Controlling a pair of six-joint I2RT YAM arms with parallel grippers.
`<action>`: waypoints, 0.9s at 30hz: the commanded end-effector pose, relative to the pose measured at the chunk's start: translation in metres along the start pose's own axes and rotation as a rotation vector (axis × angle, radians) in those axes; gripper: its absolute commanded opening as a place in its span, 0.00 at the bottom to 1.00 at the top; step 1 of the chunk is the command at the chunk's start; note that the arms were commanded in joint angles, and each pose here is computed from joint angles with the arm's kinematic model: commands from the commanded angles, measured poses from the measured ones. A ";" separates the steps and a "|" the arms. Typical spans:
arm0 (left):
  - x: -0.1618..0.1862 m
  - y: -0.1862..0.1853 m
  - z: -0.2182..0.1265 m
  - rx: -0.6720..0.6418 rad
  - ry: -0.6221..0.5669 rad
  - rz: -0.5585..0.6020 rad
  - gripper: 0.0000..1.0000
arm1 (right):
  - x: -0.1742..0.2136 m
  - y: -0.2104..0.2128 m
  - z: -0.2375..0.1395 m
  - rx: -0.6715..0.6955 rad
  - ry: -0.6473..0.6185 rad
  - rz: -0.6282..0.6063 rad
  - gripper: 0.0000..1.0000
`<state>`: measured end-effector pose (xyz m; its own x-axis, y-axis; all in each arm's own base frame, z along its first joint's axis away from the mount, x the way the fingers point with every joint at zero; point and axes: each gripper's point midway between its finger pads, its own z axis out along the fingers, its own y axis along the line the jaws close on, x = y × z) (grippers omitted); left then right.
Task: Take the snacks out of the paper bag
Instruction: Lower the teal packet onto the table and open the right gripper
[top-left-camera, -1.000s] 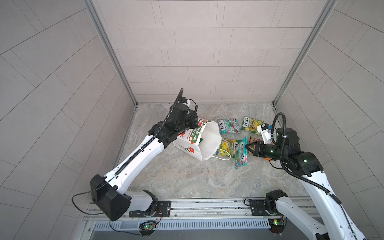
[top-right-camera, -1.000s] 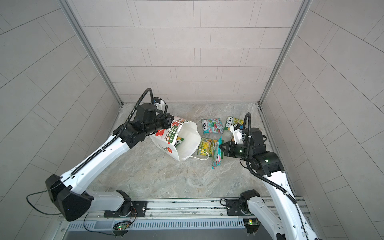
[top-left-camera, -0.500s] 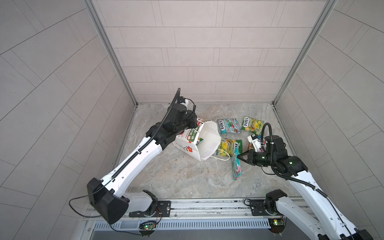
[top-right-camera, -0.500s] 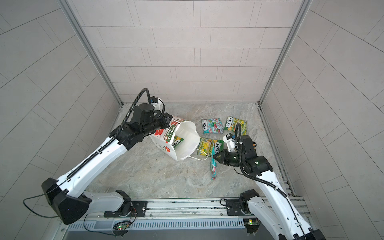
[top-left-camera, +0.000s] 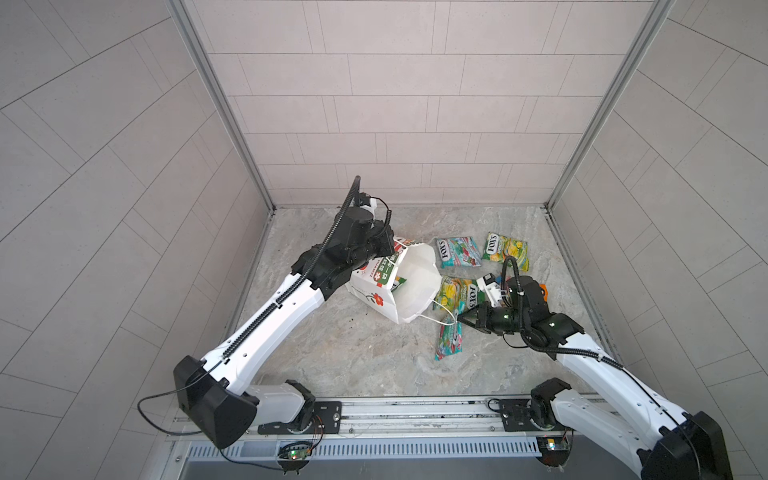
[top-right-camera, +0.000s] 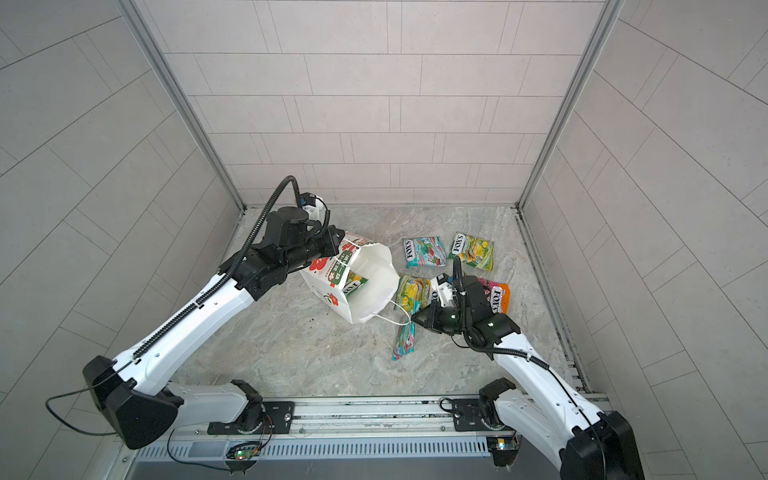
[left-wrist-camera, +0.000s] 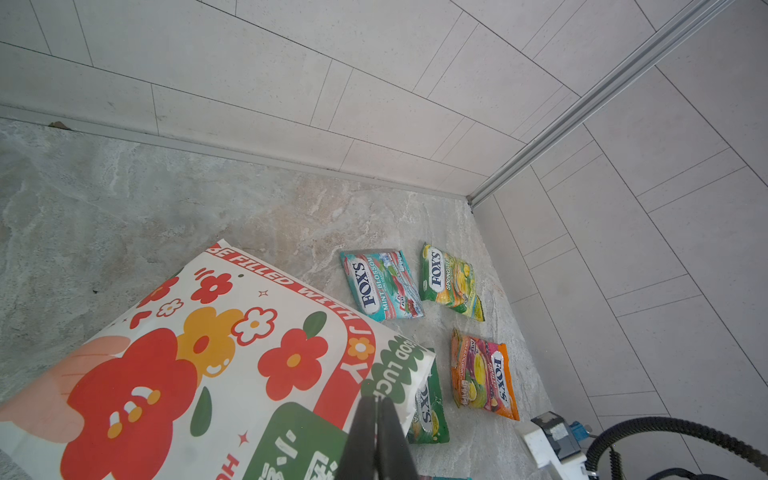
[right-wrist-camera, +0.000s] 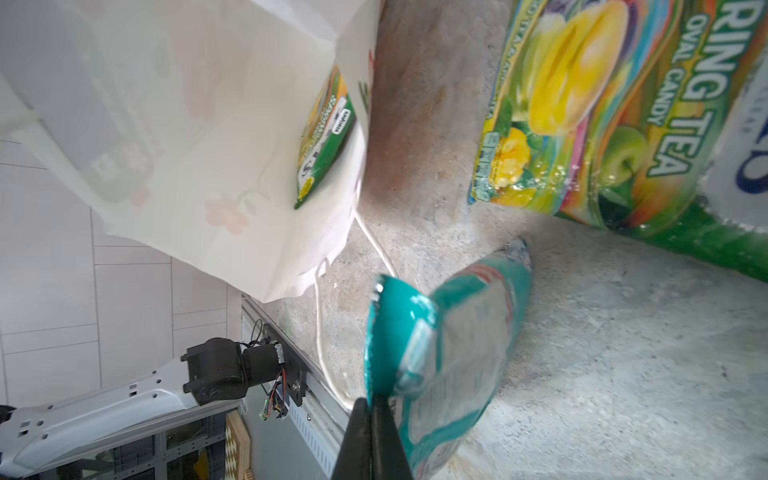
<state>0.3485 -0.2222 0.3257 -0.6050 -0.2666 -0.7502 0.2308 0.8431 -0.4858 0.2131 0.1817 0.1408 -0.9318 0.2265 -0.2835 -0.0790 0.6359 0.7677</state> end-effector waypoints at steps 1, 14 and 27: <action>-0.006 0.000 -0.007 0.003 -0.029 -0.008 0.00 | 0.004 -0.031 -0.005 0.164 0.002 -0.055 0.00; -0.005 -0.003 -0.003 0.014 -0.018 -0.006 0.00 | -0.006 -0.083 -0.040 0.576 0.003 -0.122 0.00; -0.005 -0.002 0.001 0.010 -0.014 0.002 0.00 | -0.023 -0.109 -0.088 0.926 -0.033 -0.128 0.24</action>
<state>0.3484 -0.2238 0.3240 -0.6110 -0.2628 -0.7467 0.2342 0.8410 -0.4877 0.2174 0.0626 0.1119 -0.9227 0.1386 -0.3598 0.1158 0.9897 0.0842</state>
